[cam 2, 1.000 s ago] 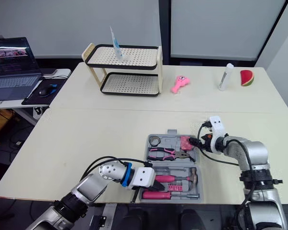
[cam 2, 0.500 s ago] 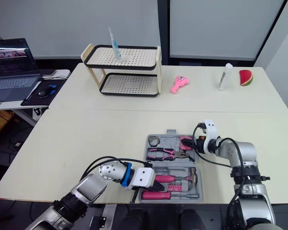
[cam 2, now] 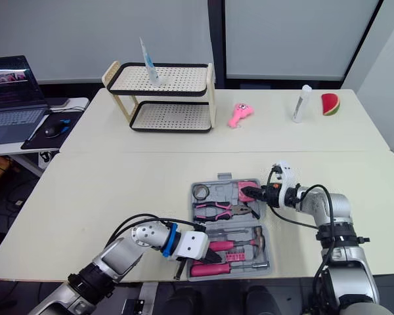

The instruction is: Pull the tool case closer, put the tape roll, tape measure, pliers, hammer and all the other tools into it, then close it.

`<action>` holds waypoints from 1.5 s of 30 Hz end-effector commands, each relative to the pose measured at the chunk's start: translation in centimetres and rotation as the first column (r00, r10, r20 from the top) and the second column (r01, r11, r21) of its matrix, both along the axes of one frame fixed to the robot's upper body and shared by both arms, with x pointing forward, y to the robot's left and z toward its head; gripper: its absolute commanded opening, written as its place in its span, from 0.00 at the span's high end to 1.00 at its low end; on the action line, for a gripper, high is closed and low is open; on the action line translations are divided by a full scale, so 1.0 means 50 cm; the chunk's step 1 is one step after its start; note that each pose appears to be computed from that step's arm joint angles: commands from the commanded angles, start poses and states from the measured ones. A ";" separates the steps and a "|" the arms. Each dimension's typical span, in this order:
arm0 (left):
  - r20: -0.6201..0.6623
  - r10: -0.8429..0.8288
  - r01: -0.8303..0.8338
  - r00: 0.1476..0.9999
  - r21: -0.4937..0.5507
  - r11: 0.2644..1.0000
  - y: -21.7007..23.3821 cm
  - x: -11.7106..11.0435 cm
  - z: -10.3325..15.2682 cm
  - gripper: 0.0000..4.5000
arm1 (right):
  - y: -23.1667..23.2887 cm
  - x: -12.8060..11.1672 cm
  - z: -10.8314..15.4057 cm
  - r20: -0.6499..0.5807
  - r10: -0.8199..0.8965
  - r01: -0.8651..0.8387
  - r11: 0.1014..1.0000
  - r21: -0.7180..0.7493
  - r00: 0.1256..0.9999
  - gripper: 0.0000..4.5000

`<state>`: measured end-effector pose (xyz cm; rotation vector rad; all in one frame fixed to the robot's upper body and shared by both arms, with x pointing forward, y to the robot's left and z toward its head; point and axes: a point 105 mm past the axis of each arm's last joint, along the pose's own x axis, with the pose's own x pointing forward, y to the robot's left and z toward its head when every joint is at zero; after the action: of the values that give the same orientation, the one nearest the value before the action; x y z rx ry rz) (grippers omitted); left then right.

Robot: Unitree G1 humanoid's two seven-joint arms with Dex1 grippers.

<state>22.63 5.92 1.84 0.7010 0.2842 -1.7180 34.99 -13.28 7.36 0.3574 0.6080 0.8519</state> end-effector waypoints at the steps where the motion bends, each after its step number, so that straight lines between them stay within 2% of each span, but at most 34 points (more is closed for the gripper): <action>1: -0.073 0.012 -0.001 0.997 0.148 0.989 0.041 -0.024 -0.063 1.00 | 0.034 -0.005 0.042 0.081 0.113 -0.118 0.992 0.052 0.990 0.01; 17: -0.069 0.009 0.001 0.998 0.141 0.990 0.038 -0.023 -0.056 1.00 | 0.051 -0.017 0.091 0.263 0.256 -0.255 0.966 -0.039 0.930 0.01; 22: -0.065 0.031 -0.023 0.997 0.114 0.993 0.041 -0.022 -0.047 1.00 | 0.044 -0.035 0.107 0.316 0.329 -0.307 0.944 -0.118 0.890 0.01; 27: -0.089 0.119 -0.120 0.989 -0.012 0.993 0.039 -0.012 0.004 1.00 | 0.040 -0.071 0.118 0.328 0.403 -0.367 0.915 -0.166 0.855 0.01; 33: -0.139 0.173 -0.184 0.975 -0.065 0.981 0.080 -0.021 0.067 1.00 | 0.037 -0.093 0.122 0.350 0.449 -0.389 0.892 -0.232 0.822 0.01; 36: -0.170 0.205 -0.216 0.964 -0.051 0.975 0.114 -0.032 0.092 1.00 | 0.032 -0.104 0.131 0.387 0.475 -0.385 0.877 -0.288 0.791 0.01; 40: -0.194 0.287 -0.294 0.938 -0.009 0.956 0.158 -0.035 0.097 1.00 | 0.024 -0.127 0.138 0.410 0.511 -0.389 0.854 -0.347 0.755 0.01; 45: -0.190 0.464 -0.461 0.865 0.065 0.885 0.234 -0.025 0.072 1.00 | 0.004 -0.199 0.149 0.400 0.621 -0.418 0.767 -0.486 0.674 0.01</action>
<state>20.91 16.87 5.04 0.4092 0.5750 -1.3650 26.02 -13.43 13.38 -0.3651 0.3730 1.2795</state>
